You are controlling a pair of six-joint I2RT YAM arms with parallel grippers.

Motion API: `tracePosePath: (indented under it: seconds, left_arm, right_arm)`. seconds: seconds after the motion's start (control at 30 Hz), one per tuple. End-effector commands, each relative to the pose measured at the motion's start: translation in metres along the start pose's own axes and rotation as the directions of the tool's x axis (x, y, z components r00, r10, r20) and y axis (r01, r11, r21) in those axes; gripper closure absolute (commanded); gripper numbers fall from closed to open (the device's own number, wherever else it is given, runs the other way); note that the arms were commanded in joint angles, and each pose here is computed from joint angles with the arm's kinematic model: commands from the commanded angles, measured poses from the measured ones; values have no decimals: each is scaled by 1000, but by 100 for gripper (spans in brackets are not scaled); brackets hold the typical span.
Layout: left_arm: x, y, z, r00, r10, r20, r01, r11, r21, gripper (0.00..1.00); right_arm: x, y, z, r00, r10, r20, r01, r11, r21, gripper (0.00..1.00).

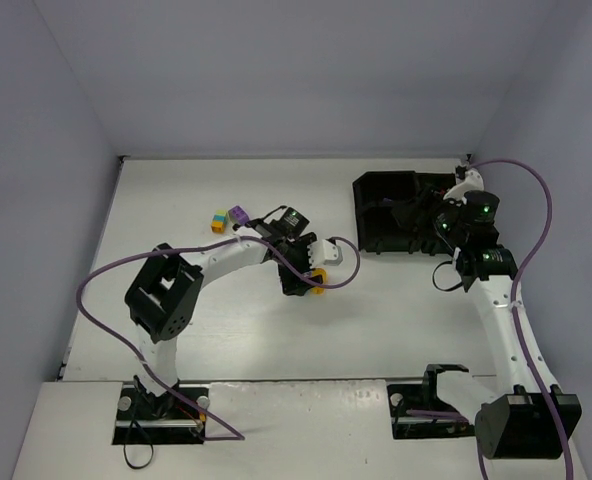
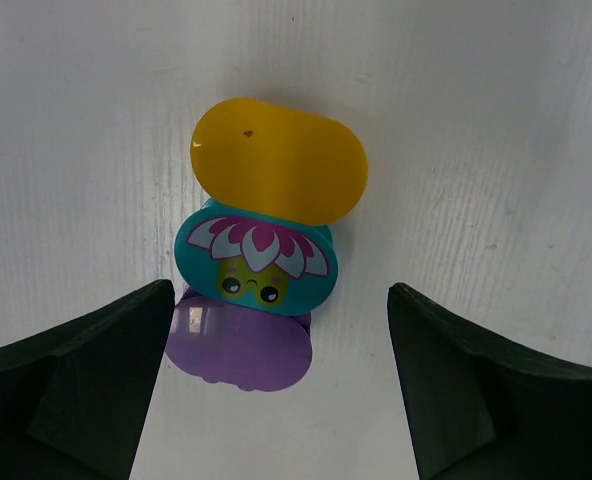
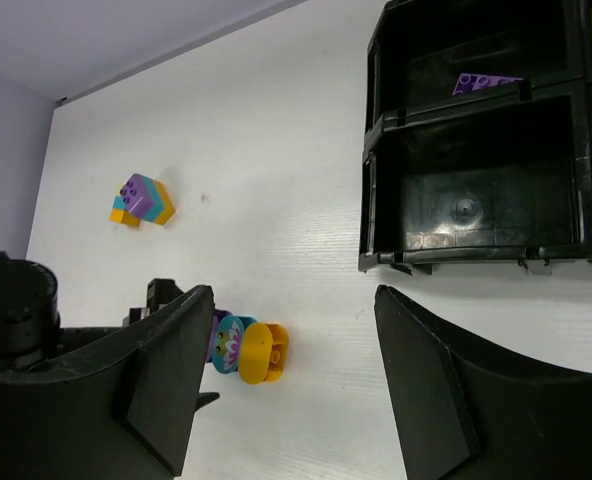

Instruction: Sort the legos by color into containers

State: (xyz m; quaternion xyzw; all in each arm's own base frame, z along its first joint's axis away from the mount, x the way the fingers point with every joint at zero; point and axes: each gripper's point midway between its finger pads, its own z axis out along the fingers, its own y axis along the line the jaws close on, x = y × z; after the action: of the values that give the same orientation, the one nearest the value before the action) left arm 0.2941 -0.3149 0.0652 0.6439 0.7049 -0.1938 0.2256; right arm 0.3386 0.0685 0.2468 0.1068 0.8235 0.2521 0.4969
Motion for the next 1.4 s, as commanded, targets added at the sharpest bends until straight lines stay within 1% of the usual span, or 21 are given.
tracePosePath:
  seconds: [0.0,0.2,0.43,0.6,0.7,0.73,0.8,0.83,0.87,0.9,0.93,0.97,1.0,1.03,1.07,1.13,1.17,1.2,1.27,1.37]
  left_arm:
    - [-22,15,-10,996,81,35,-79,995,-54,19]
    - [-17,25,6,996,82,35,-78,993,-87,19]
    - [-21,28,18,995,59,79,-51,994,-98,19]
    - [-13,27,24,996,55,66,-48,994,-97,19]
    - [-13,26,23,996,52,74,-45,994,-98,26]
    - [-16,26,21,995,52,80,-44,994,-101,30]
    - [-20,26,15,994,49,93,-39,993,-113,31]
    - [-22,28,11,993,53,102,-40,991,-127,39]
    - [-28,30,2,991,65,119,-47,987,-153,43]
    - [-25,28,0,991,57,119,-38,986,-160,48]
    - [-31,31,-6,987,67,144,-39,982,-187,52]
    - [-34,35,-13,985,68,156,-33,976,-217,64]
    - [-43,35,-28,979,72,193,-24,970,-244,68]
    - [-46,37,-36,973,74,219,-13,963,-270,69]
    - [-52,44,-53,962,70,264,20,946,-324,73]
    - [-60,48,-71,946,67,317,55,931,-360,77]
    - [-69,48,-90,929,78,361,74,918,-389,77]
    - [-72,50,-98,917,67,393,106,910,-401,77]
    - [-80,50,-119,895,89,438,123,893,-433,77]
    - [-83,48,-137,881,103,461,141,874,-464,77]
  right_arm:
    - [-6,16,-9,1000,-6,30,8,998,-63,38]
    - [1,13,-9,1000,2,11,-1,998,-59,38]
    - [5,12,-9,1000,8,-3,-8,998,-55,38]
    - [8,11,-9,1000,17,-12,-17,998,-55,38]
    - [11,10,-7,999,25,-22,-26,998,-53,38]
    - [11,10,-7,999,26,-22,-27,998,-53,38]
    - [11,11,-6,999,30,-26,-31,998,-56,38]
    - [10,12,-6,999,30,-27,-32,998,-60,38]
    - [9,13,-5,999,33,-30,-35,997,-66,38]
    - [11,15,-4,998,36,-43,-39,996,-77,38]
    - [11,16,-3,998,40,-50,-44,996,-83,38]
    - [12,18,-2,997,44,-59,-49,995,-90,38]
    - [12,20,0,996,51,-72,-58,994,-98,38]
    - [12,23,1,995,53,-80,-62,992,-111,38]
    - [15,35,4,994,47,-103,-61,988,-141,38]
    - [17,44,7,991,47,-128,-69,983,-168,38]
    - [19,50,10,989,44,-144,-71,980,-185,38]
    - [22,60,15,984,39,-176,-77,974,-211,38]
    - [33,74,24,970,29,-240,-92,962,-257,38]
    - [42,122,29,959,-43,-279,-65,928,-366,38]
